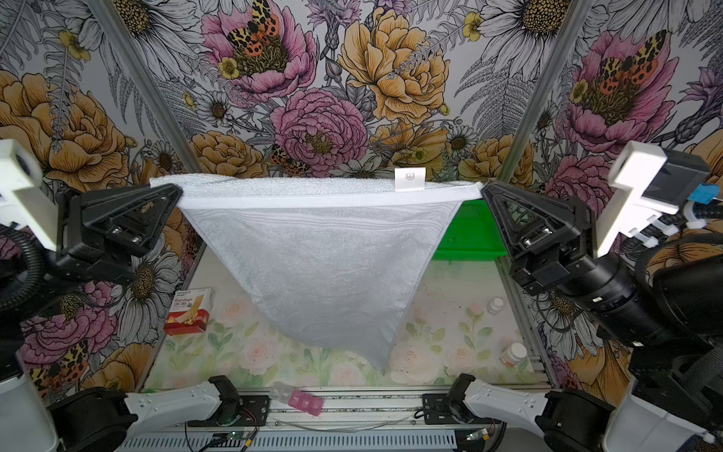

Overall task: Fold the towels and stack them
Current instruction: 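Lift the grey towel high with both grippers, spreading the corners apart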

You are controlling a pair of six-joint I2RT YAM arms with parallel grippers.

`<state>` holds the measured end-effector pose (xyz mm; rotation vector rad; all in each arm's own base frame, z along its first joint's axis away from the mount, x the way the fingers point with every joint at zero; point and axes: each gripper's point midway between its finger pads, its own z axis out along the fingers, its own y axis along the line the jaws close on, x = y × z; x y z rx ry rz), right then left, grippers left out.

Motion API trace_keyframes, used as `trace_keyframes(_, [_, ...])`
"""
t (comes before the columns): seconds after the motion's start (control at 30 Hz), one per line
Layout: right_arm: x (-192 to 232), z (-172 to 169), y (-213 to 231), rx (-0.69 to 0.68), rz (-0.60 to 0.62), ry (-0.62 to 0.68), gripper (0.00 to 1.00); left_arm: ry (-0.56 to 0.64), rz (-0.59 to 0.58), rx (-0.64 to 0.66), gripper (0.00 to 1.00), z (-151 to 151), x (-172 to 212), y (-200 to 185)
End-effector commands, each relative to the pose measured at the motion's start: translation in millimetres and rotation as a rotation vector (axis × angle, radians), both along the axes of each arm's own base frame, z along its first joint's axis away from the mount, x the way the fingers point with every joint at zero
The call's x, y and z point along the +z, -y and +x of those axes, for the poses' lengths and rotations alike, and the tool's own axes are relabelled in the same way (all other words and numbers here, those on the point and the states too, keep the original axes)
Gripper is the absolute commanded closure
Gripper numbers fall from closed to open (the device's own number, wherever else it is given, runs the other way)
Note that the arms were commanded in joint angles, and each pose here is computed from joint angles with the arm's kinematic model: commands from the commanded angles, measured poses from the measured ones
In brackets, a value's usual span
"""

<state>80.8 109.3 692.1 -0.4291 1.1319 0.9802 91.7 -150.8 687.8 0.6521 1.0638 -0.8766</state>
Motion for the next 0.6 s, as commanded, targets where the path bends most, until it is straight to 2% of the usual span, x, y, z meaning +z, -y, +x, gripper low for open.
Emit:
trace_keyframes(0.0, [38.0,-30.6,54.6,-0.095,0.155,0.121,1.00,0.099,-0.119,0.075,1.00,-29.9,30.3,-44.8])
trace_keyframes(0.37, [43.5,-26.8,54.4,-0.124,0.150,0.142,1.00,0.114,-0.135,0.051,1.00,-38.2,32.0,-46.9])
trace_keyframes(0.47, [37.9,-17.1,56.5,-0.183,0.130,0.132,1.00,0.096,-0.110,0.096,1.00,-24.1,23.6,-42.7])
trace_keyframes(0.57, [24.7,2.8,52.4,-0.263,0.078,0.105,1.00,0.076,-0.055,0.192,1.00,3.8,5.7,-35.7])
